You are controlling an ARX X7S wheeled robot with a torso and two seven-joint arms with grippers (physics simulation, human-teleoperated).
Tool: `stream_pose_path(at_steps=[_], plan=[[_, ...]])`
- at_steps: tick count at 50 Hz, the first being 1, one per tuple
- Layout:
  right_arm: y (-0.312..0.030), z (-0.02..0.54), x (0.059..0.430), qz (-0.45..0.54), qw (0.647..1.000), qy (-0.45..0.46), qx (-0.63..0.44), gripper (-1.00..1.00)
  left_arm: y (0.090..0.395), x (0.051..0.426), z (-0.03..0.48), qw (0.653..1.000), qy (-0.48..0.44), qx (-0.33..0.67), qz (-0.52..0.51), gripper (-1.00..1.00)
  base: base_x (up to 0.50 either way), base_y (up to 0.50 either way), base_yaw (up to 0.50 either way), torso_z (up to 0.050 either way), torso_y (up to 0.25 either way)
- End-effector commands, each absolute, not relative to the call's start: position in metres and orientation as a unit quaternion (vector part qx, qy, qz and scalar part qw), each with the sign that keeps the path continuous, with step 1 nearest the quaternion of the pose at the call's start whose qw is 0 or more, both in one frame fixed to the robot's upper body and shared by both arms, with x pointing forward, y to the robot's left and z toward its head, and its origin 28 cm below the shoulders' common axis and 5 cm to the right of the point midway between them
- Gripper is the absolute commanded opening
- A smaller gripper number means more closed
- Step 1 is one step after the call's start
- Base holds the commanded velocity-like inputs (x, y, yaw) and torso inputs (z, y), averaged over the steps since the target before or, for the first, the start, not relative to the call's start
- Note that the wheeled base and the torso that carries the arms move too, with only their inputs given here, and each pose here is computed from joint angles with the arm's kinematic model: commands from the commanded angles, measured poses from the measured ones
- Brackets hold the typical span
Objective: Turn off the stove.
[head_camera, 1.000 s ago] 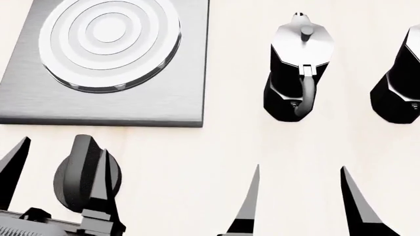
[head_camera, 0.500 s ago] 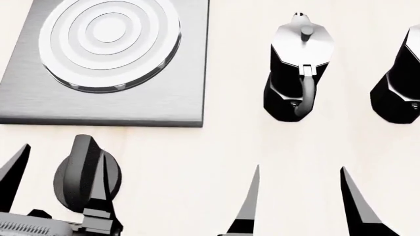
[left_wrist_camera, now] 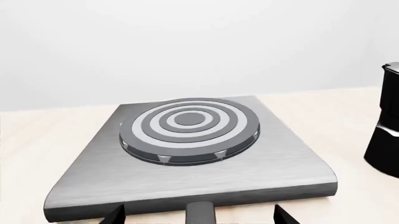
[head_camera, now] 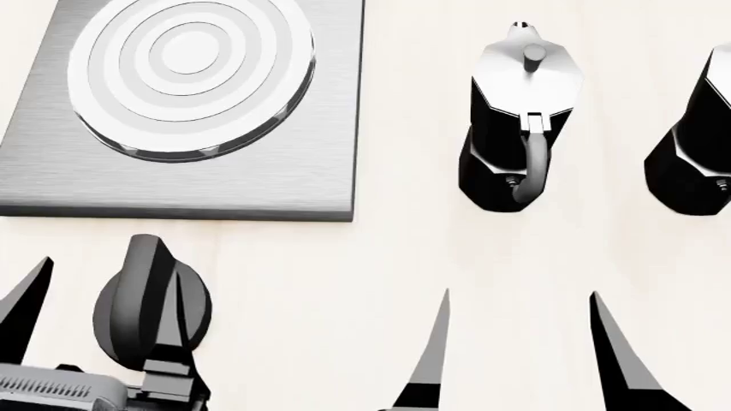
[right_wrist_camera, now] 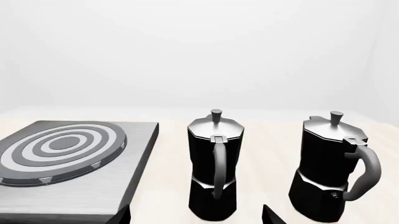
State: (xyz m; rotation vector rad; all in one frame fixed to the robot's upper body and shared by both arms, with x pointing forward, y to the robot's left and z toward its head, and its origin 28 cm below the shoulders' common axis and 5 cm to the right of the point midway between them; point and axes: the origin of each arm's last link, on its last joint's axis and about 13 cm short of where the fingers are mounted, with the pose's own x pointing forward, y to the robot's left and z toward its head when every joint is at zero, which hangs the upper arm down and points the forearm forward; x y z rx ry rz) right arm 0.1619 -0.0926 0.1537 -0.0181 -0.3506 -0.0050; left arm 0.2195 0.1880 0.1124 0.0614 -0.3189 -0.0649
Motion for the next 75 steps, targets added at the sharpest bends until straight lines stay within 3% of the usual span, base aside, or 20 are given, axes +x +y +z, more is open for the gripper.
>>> stream_pose_path(at_steps=[1, 75], plan=[[-0.092, 0.154, 0.162, -0.002, 0.985, -0.174, -0.009, 1.00, 0.189, 0.222, 0.110, 0.987, -0.156, 0.029, -0.027, 1.00, 0.00, 0.00, 0.00, 0.000, 0.000], [-0.092, 0.153, 0.162, -0.001, 0.985, -0.174, -0.009, 1.00, 0.197, 0.237, 0.084, 0.993, -0.111, 0.027, 0.001, 1.00, 0.00, 0.00, 0.00, 0.000, 0.000]])
